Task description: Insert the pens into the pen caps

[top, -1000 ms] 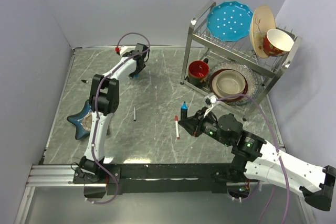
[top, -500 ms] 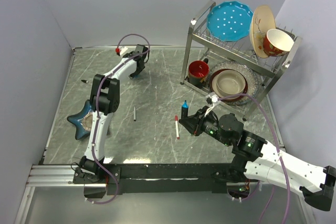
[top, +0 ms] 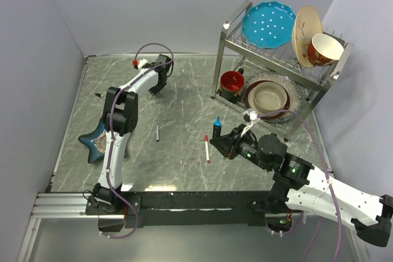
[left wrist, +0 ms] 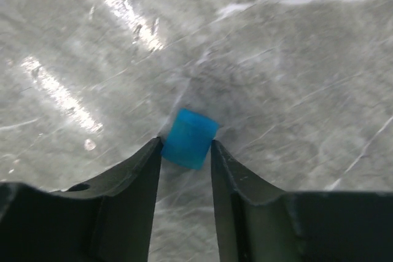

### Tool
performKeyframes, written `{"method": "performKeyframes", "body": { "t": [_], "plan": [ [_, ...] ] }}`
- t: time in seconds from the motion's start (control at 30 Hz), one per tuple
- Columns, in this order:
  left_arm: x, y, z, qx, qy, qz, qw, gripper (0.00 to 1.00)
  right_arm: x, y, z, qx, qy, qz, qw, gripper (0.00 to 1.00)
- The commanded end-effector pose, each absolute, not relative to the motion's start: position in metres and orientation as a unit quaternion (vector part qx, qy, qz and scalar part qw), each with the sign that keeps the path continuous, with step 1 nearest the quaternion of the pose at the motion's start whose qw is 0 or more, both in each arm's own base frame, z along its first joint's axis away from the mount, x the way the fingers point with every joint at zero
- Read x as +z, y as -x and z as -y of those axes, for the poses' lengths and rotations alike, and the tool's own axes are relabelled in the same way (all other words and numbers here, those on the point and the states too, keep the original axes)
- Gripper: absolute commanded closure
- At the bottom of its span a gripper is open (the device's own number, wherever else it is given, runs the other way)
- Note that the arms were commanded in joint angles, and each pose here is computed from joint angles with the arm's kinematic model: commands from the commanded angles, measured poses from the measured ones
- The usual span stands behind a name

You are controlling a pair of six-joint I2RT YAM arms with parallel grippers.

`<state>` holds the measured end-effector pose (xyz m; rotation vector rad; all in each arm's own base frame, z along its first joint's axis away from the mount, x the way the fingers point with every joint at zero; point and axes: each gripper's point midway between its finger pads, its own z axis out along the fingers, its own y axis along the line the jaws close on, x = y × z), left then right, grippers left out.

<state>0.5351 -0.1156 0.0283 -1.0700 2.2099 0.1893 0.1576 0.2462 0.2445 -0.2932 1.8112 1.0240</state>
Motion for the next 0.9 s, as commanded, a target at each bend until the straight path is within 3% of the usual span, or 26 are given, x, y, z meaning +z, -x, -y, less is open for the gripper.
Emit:
{"method": "performKeyframes", "body": {
  "t": [0.0, 0.13, 0.4, 0.87],
  "plan": [
    [0.035, -0.507, 0.117, 0.073, 0.398, -0.865, 0.296, 0.6, 0.277, -0.156, -0.246, 0.443, 0.11, -0.725, 0.516, 1.0],
    [0.038, -0.503, 0.114, 0.091, 0.383, -0.866, 0.309, 0.6, 0.277, -0.152, -0.246, 0.45, 0.107, -0.723, 0.514, 1.0],
    [0.044, -0.503, 0.089, 0.164, 0.318, -0.874, 0.329, 0.45, 0.276, -0.147, -0.247, 0.457, 0.102, -0.723, 0.508, 1.0],
    [0.042, -0.527, 0.094, 0.148, 0.253, -0.897, 0.331, 0.45, 0.277, -0.147, -0.252, 0.454, 0.112, -0.724, 0.508, 1.0]
  ]
}}
